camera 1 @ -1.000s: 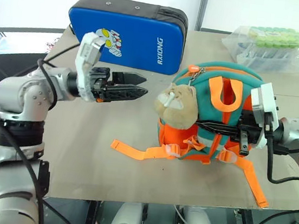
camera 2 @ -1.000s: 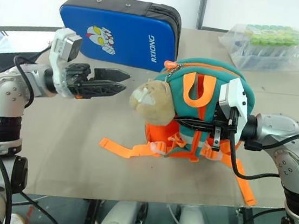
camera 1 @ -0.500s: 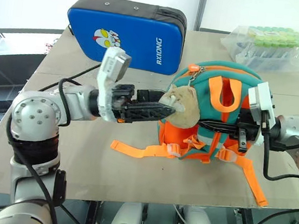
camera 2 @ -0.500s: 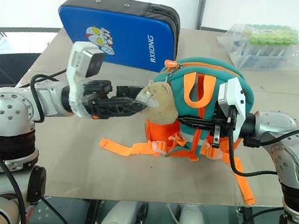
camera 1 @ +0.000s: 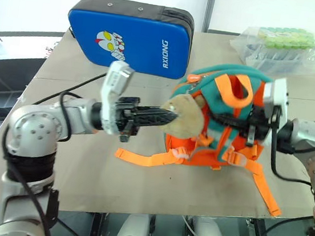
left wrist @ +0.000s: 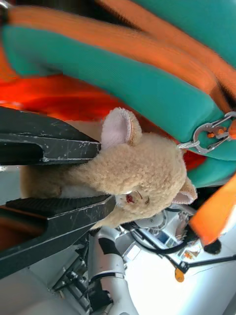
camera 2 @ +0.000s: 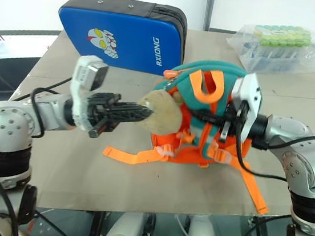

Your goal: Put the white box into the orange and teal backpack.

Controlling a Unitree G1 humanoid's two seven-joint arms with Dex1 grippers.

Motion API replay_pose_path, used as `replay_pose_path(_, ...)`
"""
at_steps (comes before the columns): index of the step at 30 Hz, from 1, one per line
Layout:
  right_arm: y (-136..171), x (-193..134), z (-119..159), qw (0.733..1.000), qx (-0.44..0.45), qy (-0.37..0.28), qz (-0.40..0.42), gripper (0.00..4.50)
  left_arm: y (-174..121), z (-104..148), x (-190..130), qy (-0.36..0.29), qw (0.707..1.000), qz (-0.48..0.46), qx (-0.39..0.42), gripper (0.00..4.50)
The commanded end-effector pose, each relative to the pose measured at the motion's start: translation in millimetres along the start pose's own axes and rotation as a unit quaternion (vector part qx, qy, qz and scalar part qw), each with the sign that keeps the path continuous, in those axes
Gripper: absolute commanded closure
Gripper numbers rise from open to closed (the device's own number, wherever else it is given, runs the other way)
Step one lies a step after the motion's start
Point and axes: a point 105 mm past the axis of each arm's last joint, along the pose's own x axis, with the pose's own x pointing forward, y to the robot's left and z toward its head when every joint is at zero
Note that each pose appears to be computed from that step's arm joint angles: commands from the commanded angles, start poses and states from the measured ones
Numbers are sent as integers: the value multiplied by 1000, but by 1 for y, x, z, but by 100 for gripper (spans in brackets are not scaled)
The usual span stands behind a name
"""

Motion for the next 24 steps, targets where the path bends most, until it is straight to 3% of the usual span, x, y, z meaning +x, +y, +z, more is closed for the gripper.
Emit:
replay_pose_path(1, -39, -21, 26, 991, -15, -45, -127, 450, 4, 6, -28, -23, 999, 33, 5, 430)
replay_pose_path(6, -59, -33, 30, 979, 4, -60, -193, 450, 20, -19, -57, -32, 993, 99, -49, 430)
replay_pose_path(9, -71, -40, 28, 971, 6, -56, -233, 450, 32, -52, -70, -2, 986, 149, -77, 430)
replay_pose_path(14, -90, -55, 34, 948, 9, -81, -308, 450, 49, -127, -73, 84, 964, 224, -113, 430)
replay_pose_path(16, -92, -58, 41, 942, 9, -104, -318, 450, 62, -141, -69, 81, 957, 255, -108, 430)
replay_pose_path(19, -89, -61, 53, 942, 2, -132, -310, 450, 70, -130, -53, 42, 965, 249, -74, 430)
replay_pose_path(22, -80, -65, 93, 934, -42, -210, -285, 450, 83, -59, -34, -88, 967, 237, 19, 430)
replay_pose_path(24, -77, -68, 111, 926, -63, -241, -285, 450, 88, -25, -28, -127, 962, 235, 65, 430)
